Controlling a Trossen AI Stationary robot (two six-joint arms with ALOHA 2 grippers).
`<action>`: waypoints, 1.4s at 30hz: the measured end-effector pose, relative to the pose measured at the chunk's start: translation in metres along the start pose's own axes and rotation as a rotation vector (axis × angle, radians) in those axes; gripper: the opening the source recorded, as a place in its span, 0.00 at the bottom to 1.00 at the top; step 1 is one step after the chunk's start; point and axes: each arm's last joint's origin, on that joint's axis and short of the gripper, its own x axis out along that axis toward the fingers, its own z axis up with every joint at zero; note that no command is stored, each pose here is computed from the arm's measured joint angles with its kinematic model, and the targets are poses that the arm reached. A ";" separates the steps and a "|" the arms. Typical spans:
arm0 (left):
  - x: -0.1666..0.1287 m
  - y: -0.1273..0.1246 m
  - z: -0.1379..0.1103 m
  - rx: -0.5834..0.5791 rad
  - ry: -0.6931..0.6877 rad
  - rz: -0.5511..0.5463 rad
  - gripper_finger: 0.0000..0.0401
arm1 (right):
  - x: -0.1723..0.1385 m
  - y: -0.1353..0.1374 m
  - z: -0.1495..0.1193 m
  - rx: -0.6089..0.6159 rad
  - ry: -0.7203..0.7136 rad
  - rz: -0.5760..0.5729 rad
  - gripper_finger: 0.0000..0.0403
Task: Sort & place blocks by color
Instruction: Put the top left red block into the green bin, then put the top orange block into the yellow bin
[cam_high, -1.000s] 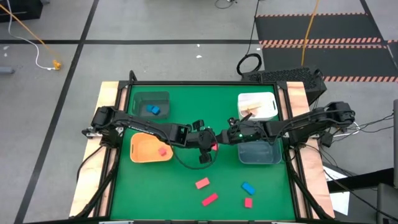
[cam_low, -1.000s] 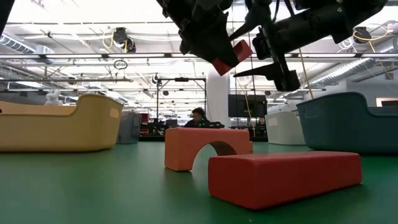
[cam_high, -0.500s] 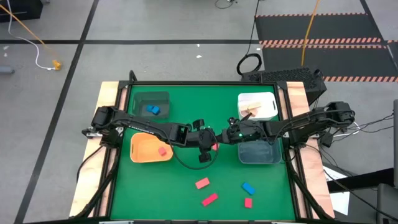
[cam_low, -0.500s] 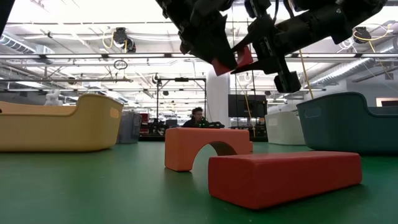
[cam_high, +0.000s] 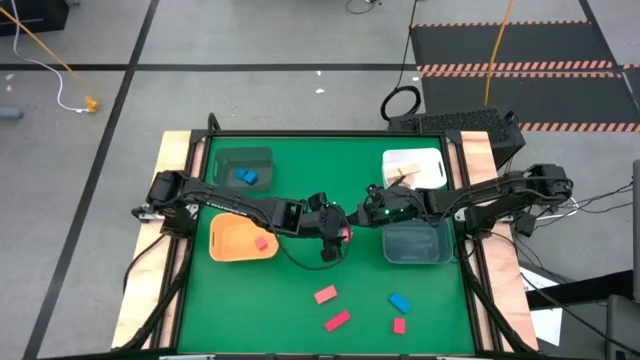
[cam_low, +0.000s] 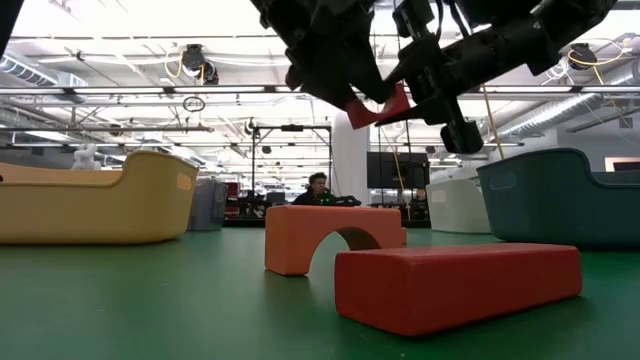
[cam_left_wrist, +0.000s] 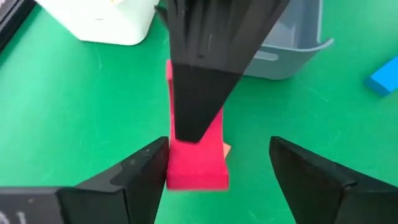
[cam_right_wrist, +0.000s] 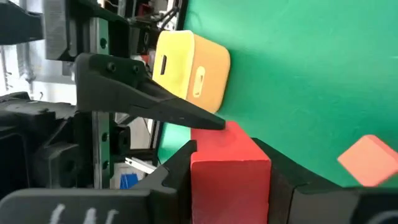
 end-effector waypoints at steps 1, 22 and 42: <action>0.000 0.000 0.000 -0.013 0.004 0.003 0.69 | -0.002 -0.001 0.002 -0.011 -0.002 -0.015 0.27; 0.007 0.032 -0.003 -0.174 0.092 0.083 0.62 | -0.114 -0.018 -0.004 -0.160 0.232 -0.320 0.27; 0.017 0.057 -0.002 -0.513 0.103 0.011 0.62 | -0.130 -0.048 -0.019 -0.187 0.418 -0.625 0.63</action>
